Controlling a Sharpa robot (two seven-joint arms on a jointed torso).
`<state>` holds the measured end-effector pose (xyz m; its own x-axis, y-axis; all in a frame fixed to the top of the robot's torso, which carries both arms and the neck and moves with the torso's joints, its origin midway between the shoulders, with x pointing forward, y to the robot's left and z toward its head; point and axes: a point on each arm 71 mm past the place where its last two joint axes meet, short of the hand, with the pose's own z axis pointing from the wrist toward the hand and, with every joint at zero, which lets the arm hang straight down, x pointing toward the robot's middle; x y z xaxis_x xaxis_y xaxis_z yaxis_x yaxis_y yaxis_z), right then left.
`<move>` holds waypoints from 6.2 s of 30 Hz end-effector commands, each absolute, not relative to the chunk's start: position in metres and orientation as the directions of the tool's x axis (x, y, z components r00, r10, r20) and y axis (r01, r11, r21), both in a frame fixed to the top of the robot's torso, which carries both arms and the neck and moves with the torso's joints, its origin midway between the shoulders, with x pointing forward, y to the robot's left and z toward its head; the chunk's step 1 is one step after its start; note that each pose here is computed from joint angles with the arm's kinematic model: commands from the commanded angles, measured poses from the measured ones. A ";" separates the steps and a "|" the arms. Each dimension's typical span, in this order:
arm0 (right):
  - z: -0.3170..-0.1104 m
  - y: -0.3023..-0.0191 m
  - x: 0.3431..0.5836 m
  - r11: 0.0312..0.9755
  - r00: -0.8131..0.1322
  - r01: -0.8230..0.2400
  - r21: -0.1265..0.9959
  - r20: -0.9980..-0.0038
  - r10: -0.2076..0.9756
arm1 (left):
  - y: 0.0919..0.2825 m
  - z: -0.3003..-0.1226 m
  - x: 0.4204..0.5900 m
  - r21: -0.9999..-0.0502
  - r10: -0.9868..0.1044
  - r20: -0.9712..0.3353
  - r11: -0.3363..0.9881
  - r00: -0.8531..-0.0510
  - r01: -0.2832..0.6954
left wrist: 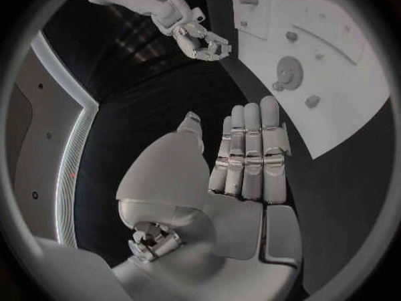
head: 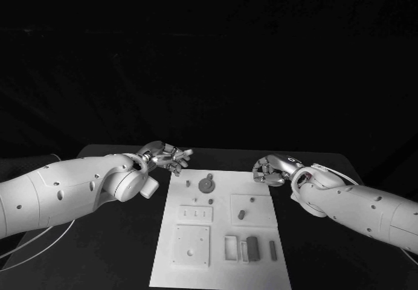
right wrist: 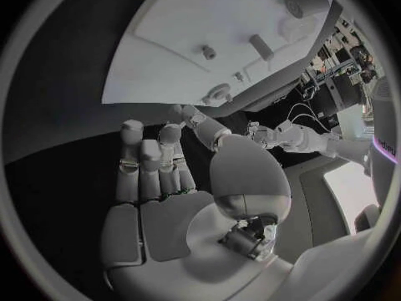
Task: Assemble the parts on the task board
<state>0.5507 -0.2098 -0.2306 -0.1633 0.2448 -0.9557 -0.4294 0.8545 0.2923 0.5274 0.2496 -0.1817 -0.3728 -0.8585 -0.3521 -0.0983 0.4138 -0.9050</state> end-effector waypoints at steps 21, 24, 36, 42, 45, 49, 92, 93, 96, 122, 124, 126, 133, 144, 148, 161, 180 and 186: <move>-0.204 -0.102 0.522 0.775 -0.238 -0.553 0.308 -0.949 0.207 | 0.195 -0.198 0.520 -0.788 -0.709 -0.466 0.605 -0.529 -0.117; -0.206 -0.089 0.521 0.772 -0.248 -0.559 0.301 -0.950 0.190 | 0.190 -0.201 0.517 -0.779 -0.702 -0.470 0.614 -0.535 -0.122; -0.218 -0.070 0.514 0.776 -0.274 -0.559 0.292 -0.948 0.159 | 0.186 -0.204 0.511 -0.773 -0.700 -0.464 0.620 -0.543 -0.139; -0.216 -0.066 0.511 0.778 -0.260 -0.560 0.286 -0.952 0.163 | 0.185 -0.205 0.510 -0.756 -0.684 -0.474 0.639 -0.554 -0.142; -0.216 -0.067 0.511 0.781 -0.251 -0.558 0.280 -0.954 0.162 | 0.185 -0.206 0.510 -0.742 -0.674 -0.485 0.655 -0.557 -0.146; -0.216 -0.067 0.511 0.783 -0.247 -0.558 0.275 -0.956 0.160 | 0.186 -0.207 0.509 -0.717 -0.656 -0.499 0.679 -0.566 -0.155; -0.213 -0.046 0.498 0.764 -0.236 -0.591 0.258 -0.961 0.141 | 0.189 -0.216 0.506 -0.652 -0.657 -0.468 0.708 -0.590 -0.271; -0.213 -0.046 0.498 0.764 -0.237 -0.592 0.258 -0.961 0.141 | 0.189 -0.216 0.506 -0.653 -0.659 -0.469 0.707 -0.588 -0.271; -0.213 -0.044 0.497 0.761 -0.240 -0.595 0.258 -0.961 0.139 | 0.189 -0.216 0.507 -0.655 -0.661 -0.471 0.706 -0.584 -0.271; -0.213 -0.038 0.495 0.758 -0.243 -0.604 0.246 -0.963 0.120 | 0.189 -0.218 0.507 -0.645 -0.648 -0.449 0.712 -0.615 -0.278; -0.214 -0.037 0.495 0.759 -0.243 -0.603 0.246 -0.963 0.118 | 0.189 -0.218 0.507 -0.642 -0.643 -0.455 0.716 -0.616 -0.274; -0.214 -0.036 0.494 0.758 -0.246 -0.605 0.245 -0.962 0.116 | 0.188 -0.218 0.507 -0.640 -0.641 -0.454 0.718 -0.619 -0.273; -0.214 -0.031 0.492 0.752 -0.251 -0.612 0.246 -0.962 0.110 | 0.188 -0.218 0.507 -0.642 -0.644 -0.457 0.716 -0.613 -0.273; -0.215 -0.032 0.493 0.756 -0.256 -0.609 0.242 -0.961 0.101 | 0.189 -0.217 0.507 -0.646 -0.654 -0.461 0.711 -0.600 -0.278; -0.215 -0.031 0.493 0.755 -0.256 -0.610 0.239 -0.962 0.098 | 0.189 -0.218 0.507 -0.646 -0.657 -0.450 0.707 -0.605 -0.287; -0.216 -0.032 0.493 0.757 -0.257 -0.609 0.234 -0.962 0.090 | 0.190 -0.218 0.507 -0.647 -0.660 -0.447 0.705 -0.604 -0.292; -0.216 -0.036 0.495 0.768 -0.253 -0.597 0.231 -0.963 0.092 | 0.193 -0.218 0.507 -0.643 -0.664 -0.449 0.704 -0.598 -0.300; -0.216 -0.036 0.496 0.769 -0.254 -0.596 0.230 -0.963 0.091 | 0.193 -0.218 0.507 -0.642 -0.663 -0.448 0.705 -0.600 -0.300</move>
